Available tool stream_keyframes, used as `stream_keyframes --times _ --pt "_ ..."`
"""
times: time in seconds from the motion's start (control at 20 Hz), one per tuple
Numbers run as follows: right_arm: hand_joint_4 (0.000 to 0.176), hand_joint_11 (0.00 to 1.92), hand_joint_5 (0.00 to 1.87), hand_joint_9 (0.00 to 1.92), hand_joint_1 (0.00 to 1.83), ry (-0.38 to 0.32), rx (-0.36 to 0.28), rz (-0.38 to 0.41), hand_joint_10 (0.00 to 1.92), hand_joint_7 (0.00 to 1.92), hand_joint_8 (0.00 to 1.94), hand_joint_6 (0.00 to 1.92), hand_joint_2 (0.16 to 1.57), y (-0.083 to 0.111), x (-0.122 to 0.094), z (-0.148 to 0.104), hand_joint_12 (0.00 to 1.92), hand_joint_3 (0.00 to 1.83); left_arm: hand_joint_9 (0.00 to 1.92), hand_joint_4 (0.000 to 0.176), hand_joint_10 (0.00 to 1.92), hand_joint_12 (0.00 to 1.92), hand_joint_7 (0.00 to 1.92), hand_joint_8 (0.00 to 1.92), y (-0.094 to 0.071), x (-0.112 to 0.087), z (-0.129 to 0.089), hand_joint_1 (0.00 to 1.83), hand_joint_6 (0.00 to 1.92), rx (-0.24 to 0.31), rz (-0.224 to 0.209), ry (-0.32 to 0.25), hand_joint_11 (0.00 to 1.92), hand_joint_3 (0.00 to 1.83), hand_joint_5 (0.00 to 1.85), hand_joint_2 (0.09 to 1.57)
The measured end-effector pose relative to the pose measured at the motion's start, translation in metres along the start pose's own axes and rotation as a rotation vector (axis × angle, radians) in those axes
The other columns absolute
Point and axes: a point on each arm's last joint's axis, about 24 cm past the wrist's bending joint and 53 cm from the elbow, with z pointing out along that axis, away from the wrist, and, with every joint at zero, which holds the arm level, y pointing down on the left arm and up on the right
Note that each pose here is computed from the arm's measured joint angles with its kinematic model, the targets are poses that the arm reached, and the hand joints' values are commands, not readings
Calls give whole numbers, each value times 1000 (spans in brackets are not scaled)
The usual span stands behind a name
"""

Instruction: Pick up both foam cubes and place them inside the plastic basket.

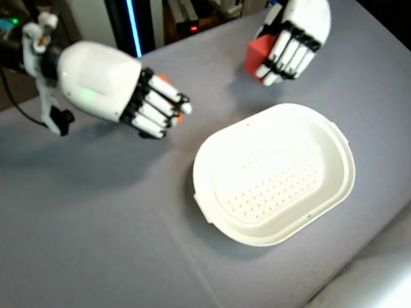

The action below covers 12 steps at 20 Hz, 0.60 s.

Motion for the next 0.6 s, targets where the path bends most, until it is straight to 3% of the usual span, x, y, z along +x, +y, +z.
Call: stream_keyframes --times 0.15,0.3,0.35,0.4,0.45,0.5,0.55,0.6 --pt "0 509 579 750 1336 -75 4 9 1490 741 1382 1435 1248 -8 -19 26 1594 1 822 0 1477 1475 772 1305 22 -21 23 1351 1245 -53 4 -59 779 0 655 1216" --pt "0 558 570 719 1327 -120 26 -16 1561 698 1453 1420 1267 -14 -32 56 1656 0 877 0 1504 1654 842 1272 33 -34 54 1362 1075 -94 35 -76 831 0 699 1194" --pt "0 597 558 746 1326 -126 39 -10 1594 710 1462 1378 1267 -19 -33 64 1722 0 856 0 1527 1812 836 1449 35 -35 63 1245 1156 -105 47 -75 785 1 686 1229" --pt "0 566 515 648 1171 -122 58 -3 1452 727 1545 1482 1309 -26 -33 71 1740 8 823 0 1467 1852 860 1420 40 -36 70 1224 1195 -119 38 -79 715 0 694 1225" --pt "0 321 304 435 704 -115 77 5 1294 457 1079 1044 1334 -33 -31 76 1761 8 747 0 1334 1810 826 1393 46 -35 71 1175 1340 -137 36 -74 658 3 645 1245" --pt "0 169 167 315 381 -95 103 0 1193 337 818 782 1344 -41 -27 79 1782 5 685 0 1218 1776 635 1028 54 -33 72 1061 1440 -165 36 -62 610 2 651 1280" --pt "42 33 33 62 75 -81 130 10 1000 141 461 397 1288 -50 -24 81 1648 0 629 0 1236 1790 531 821 62 -32 72 882 893 -193 25 -61 609 0 406 1270" --pt "76 6 6 12 14 -73 147 9 653 36 184 79 1219 -54 -22 81 1429 0 290 0 1225 1853 385 702 67 -32 72 705 660 -207 25 -59 217 3 234 1297"
